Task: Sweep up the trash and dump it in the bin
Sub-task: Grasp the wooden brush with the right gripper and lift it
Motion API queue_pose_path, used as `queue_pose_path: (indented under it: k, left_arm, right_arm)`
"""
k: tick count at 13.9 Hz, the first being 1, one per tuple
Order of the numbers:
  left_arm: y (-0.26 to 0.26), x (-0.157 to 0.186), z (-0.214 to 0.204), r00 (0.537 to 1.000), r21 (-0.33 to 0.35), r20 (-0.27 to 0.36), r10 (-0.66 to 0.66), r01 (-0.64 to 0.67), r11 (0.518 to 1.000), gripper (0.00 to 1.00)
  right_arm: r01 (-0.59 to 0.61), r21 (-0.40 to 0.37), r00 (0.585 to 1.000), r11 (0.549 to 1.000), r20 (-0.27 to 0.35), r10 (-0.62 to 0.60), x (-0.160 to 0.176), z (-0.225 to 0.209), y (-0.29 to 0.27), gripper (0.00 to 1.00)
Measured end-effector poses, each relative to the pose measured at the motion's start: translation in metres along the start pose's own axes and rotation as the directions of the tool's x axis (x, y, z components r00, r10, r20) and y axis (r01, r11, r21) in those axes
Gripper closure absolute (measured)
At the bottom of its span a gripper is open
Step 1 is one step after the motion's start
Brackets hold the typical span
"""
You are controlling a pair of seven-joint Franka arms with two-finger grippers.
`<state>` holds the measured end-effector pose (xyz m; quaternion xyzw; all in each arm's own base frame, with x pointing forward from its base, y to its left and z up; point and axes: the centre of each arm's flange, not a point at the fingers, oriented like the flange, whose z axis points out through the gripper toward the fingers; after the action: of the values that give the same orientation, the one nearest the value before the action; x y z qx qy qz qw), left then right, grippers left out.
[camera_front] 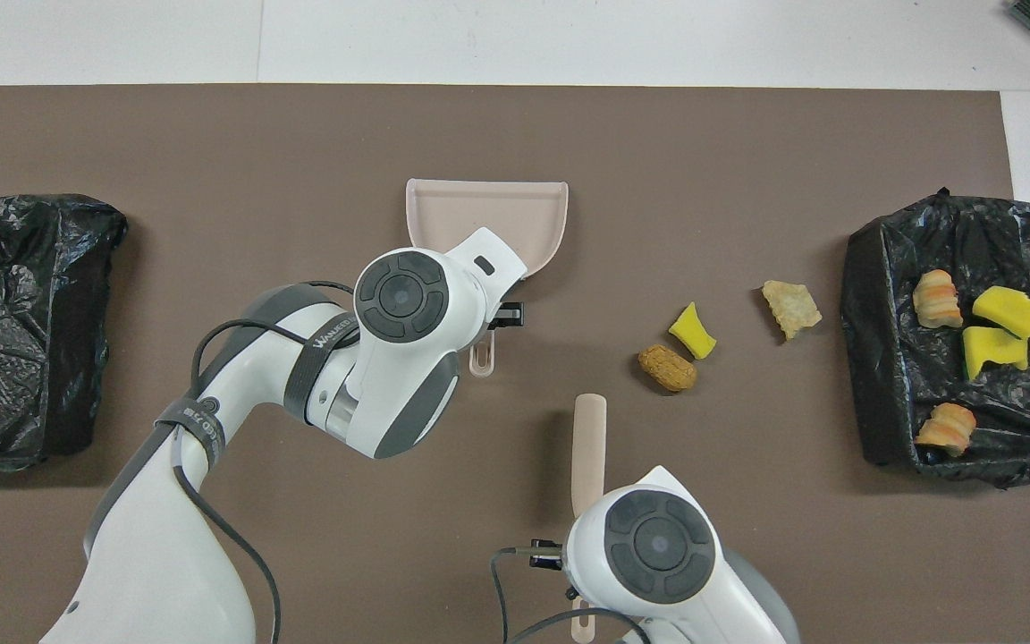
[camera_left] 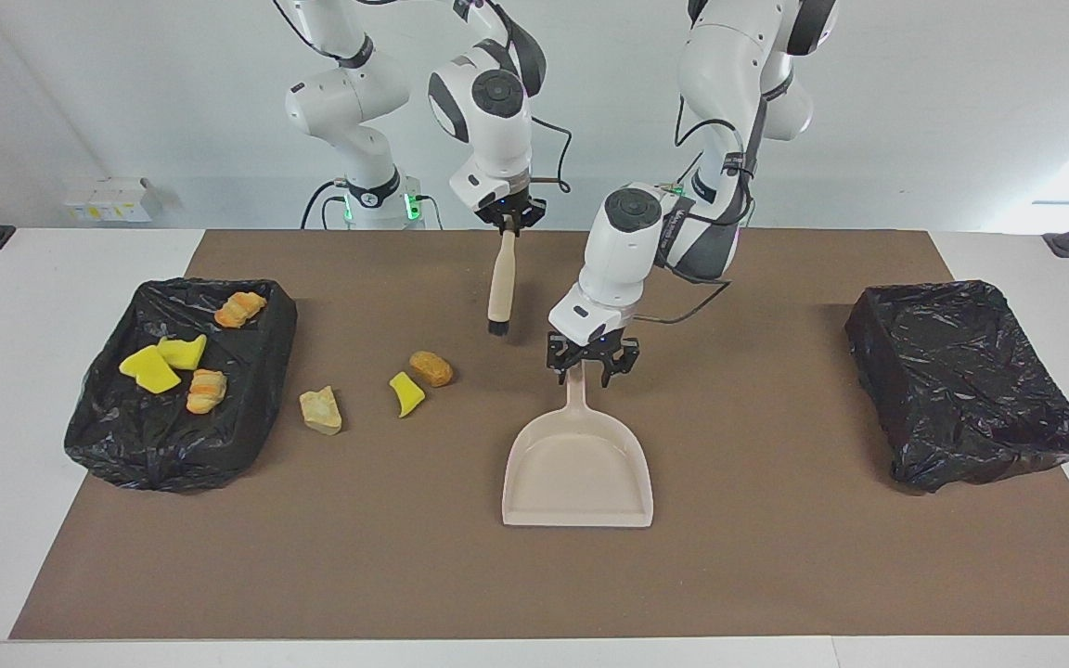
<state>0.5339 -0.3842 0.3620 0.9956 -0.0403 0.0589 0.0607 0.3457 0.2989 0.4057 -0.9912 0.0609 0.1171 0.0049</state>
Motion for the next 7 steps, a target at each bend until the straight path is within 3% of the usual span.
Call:
queue_pose_path:
  k: [2, 4, 5, 7]
  left_arm:
    - [0.0, 0.0, 0.003, 1.0, 0.002, 0.004, 0.002, -0.003, 1.0, 0.38]
    - [0.0, 0.0, 0.004, 1.0, 0.003, 0.005, 0.004, -0.004, 1.0, 0.51]
    - [0.0, 0.0, 0.004, 1.0, 0.003, 0.006, 0.004, -0.004, 1.0, 0.51]
    - [0.0, 0.0, 0.004, 1.0, 0.003, 0.006, 0.007, -0.007, 1.0, 0.69]
  right_arm:
    - [0.014, -0.004, 1.0, 1.0, -0.02, -0.014, 0.02, -0.007, 0.02, 0.75]
    - [0.01, -0.034, 0.998, 0.999, -0.056, -0.012, 0.042, -0.019, 0.039, 0.75]
    - [0.012, -0.058, 0.998, 0.998, -0.068, -0.016, 0.052, -0.025, 0.046, 0.75]
    - [0.02, -0.107, 0.996, 0.994, -0.08, -0.029, 0.075, -0.035, 0.061, 0.75]
